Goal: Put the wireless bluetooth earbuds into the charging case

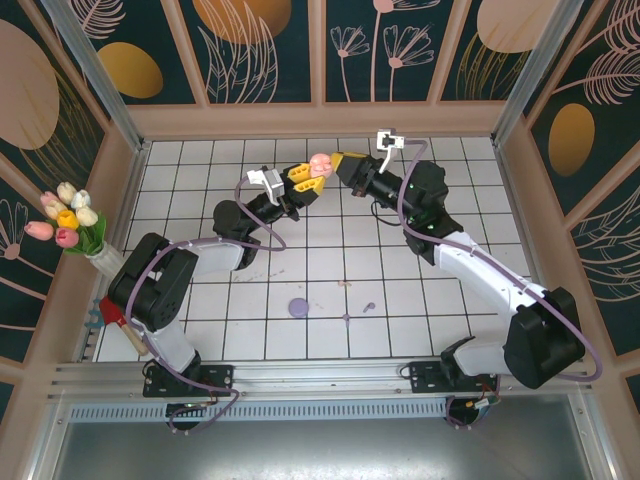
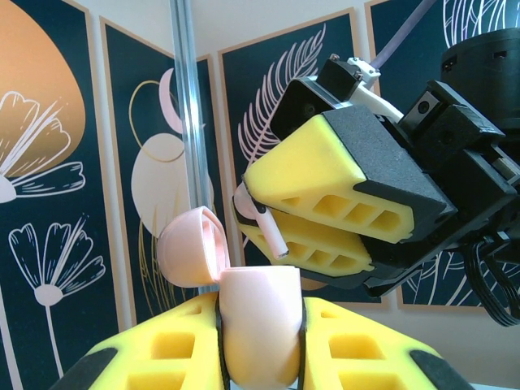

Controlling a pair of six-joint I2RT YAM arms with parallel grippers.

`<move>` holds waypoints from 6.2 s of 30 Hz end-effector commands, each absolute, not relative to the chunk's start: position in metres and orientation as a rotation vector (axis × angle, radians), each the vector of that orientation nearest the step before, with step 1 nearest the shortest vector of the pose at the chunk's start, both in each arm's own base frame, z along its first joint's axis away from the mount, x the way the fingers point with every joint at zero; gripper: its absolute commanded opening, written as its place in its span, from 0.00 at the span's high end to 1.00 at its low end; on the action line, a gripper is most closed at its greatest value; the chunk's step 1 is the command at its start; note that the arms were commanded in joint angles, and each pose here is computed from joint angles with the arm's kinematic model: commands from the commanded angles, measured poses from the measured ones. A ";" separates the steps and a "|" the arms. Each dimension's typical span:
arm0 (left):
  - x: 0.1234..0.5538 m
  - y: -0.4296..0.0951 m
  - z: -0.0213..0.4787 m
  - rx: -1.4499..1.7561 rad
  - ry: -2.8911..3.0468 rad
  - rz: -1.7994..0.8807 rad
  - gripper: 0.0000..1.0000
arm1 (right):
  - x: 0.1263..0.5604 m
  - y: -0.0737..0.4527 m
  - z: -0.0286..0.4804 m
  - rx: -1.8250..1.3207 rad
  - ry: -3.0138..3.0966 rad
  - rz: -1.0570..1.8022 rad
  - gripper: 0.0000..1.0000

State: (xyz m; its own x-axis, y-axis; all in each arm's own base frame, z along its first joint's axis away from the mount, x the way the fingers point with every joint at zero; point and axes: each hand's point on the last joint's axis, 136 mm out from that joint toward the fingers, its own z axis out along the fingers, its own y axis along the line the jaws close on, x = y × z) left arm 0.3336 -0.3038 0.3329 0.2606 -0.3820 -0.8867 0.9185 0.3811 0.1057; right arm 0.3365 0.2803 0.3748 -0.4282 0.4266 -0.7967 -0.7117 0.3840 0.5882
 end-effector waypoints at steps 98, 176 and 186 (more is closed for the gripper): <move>0.307 -0.290 0.380 0.706 0.675 -0.939 1.00 | 0.326 0.287 0.345 -0.303 1.609 1.245 0.82; 0.282 -0.244 0.386 0.583 0.635 -0.680 1.00 | 0.253 0.248 0.044 -0.362 2.748 0.576 0.44; 0.283 -0.243 0.387 0.576 0.639 -0.676 1.00 | 0.250 0.254 0.027 -0.462 2.798 0.480 0.46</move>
State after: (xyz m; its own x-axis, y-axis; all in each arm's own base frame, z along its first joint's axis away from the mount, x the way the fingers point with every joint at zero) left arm 0.3170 -0.2634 0.3385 0.4534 -0.2791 -0.8465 0.7645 0.6100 0.2084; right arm 0.2545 0.2543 0.0302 -0.9206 -0.2134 -0.3272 -0.3188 0.8944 0.3138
